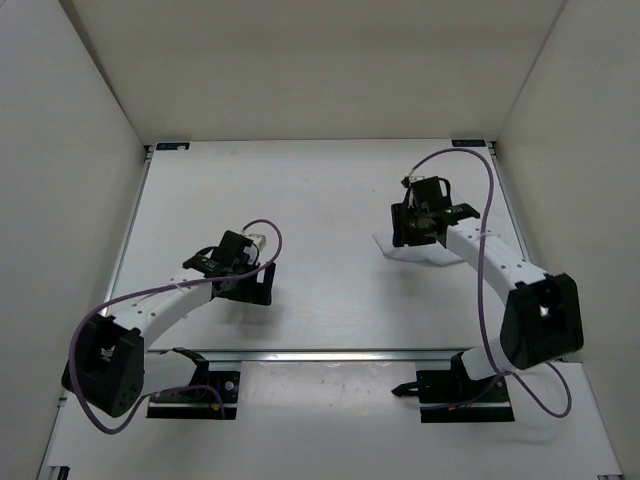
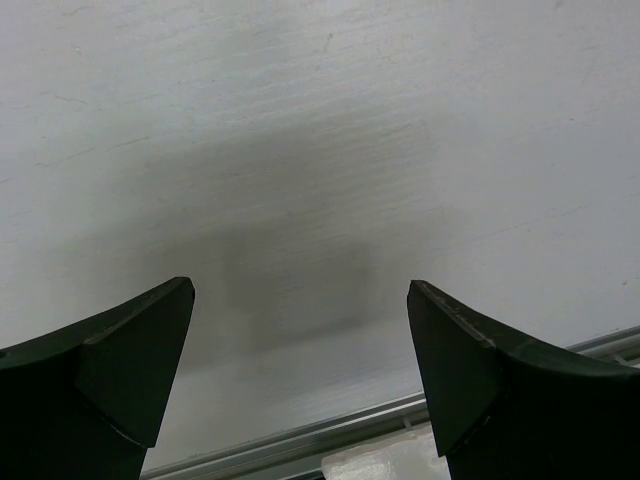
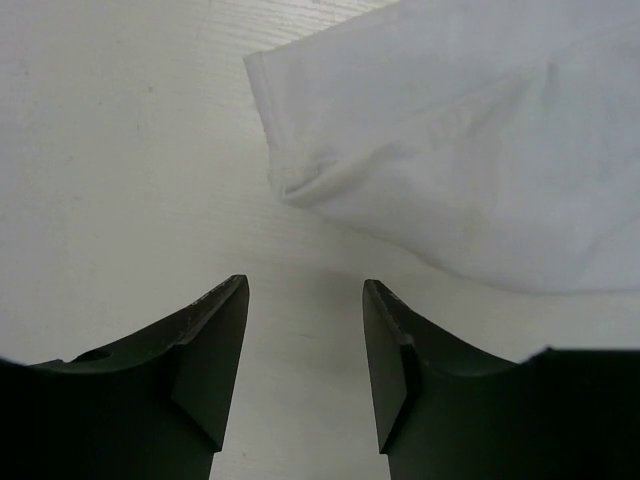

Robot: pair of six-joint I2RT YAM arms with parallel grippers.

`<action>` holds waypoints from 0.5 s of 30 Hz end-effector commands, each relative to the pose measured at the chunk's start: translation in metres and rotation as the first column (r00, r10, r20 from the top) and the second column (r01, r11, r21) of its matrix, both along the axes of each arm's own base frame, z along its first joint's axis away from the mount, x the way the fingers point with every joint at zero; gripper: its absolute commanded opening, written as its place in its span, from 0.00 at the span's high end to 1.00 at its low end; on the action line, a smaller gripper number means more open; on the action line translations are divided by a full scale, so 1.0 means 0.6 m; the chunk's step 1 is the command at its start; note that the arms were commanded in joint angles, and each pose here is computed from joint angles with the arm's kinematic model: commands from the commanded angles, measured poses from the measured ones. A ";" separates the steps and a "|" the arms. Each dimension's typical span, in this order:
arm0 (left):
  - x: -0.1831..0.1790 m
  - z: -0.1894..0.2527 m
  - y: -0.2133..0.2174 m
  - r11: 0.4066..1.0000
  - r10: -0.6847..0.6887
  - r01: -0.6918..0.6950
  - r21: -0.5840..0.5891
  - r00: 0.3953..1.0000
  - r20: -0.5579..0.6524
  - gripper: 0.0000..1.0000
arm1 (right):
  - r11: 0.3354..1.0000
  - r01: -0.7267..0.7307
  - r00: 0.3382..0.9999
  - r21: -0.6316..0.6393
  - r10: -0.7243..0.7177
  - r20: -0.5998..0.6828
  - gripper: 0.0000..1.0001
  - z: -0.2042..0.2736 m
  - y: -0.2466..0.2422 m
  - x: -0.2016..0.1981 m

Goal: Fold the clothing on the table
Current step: Flatten the skirt out

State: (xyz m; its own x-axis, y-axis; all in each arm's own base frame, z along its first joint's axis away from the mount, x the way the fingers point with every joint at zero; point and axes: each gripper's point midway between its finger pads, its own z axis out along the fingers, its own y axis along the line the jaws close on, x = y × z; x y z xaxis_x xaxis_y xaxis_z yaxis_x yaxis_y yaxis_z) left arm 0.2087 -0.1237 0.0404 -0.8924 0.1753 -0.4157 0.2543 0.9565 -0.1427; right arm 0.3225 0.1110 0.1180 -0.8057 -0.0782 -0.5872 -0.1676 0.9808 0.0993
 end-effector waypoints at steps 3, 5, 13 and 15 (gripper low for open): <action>0.015 0.026 0.001 0.999 0.013 -0.010 -0.044 0.997 0.077 0.02 | 0.998 -0.067 0.998 -0.010 0.067 0.005 0.52 -0.028 0.031 0.075; 0.018 0.038 -0.001 0.998 0.017 -0.010 -0.065 0.993 0.113 0.01 | 0.994 -0.102 0.994 -0.025 0.101 -0.028 0.52 -0.056 0.047 0.088; 0.024 0.051 -0.001 0.995 0.018 -0.003 -0.104 0.988 0.151 0.01 | 0.985 -0.160 0.980 -0.069 0.150 -0.127 0.51 -0.127 0.072 0.112; 0.022 0.046 -0.001 0.995 0.016 -0.003 -0.096 0.991 0.135 0.01 | 0.975 -0.178 0.977 -0.129 0.161 -0.137 0.52 -0.147 0.072 0.116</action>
State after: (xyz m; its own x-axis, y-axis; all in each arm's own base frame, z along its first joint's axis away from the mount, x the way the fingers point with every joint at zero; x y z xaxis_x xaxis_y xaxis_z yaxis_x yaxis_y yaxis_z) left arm 0.2199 -0.1210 0.0663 -0.8353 0.1160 -0.5374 0.2507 0.9503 -0.1846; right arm 0.3757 0.1447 0.0269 -0.8797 -0.2271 -0.4178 -0.2761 0.9593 0.0598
